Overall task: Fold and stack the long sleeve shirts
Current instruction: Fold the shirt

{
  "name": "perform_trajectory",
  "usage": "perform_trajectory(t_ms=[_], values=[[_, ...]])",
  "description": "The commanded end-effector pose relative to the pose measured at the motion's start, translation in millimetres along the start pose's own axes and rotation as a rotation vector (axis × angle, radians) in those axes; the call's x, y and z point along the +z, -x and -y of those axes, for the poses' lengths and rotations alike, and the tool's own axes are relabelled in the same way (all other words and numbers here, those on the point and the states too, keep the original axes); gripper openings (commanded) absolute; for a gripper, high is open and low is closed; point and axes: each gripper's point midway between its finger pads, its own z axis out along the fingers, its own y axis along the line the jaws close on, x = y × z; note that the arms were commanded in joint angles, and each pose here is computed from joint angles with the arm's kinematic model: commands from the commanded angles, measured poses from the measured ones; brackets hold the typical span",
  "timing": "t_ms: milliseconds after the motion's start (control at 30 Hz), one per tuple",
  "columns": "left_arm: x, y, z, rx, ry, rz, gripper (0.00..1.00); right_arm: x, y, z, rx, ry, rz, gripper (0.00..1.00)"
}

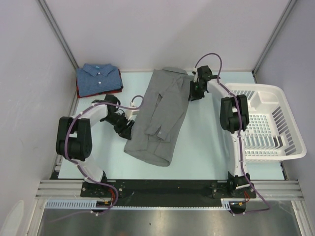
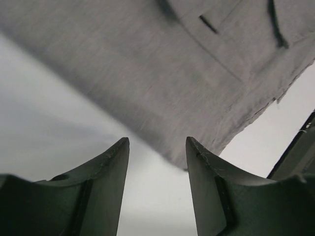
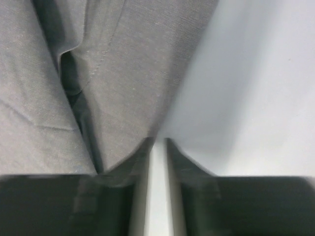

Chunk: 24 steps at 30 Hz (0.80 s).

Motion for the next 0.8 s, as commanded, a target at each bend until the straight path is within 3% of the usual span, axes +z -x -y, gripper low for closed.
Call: perform_trajectory(t_ms=[0,100,300,500,633,733,767], values=[[19,6,25,-0.031,-0.107,0.028,0.54,-18,-6,13,-0.034,-0.036,-0.024,0.35],[34,-4,37,-0.062,-0.152,-0.022,0.49,-34,-1,3,-0.057,0.000,0.004,0.40],[54,-27,68,-0.120,-0.230,-0.115,0.24,-69,9,-16,-0.123,0.065,0.041,0.48],[67,-23,93,-0.051,-0.245,-0.161,0.11,-105,-6,-25,-0.202,0.115,0.060,0.50],[78,-13,118,0.007,-0.290,-0.173,0.11,-128,-20,-27,-0.277,0.153,0.056,0.52],[66,2,118,0.059,-0.273,-0.103,0.23,-150,-37,-38,-0.380,0.224,0.088,0.55],[50,15,116,0.117,-0.232,-0.042,0.36,-158,-45,-49,-0.413,0.287,0.105,0.57]])
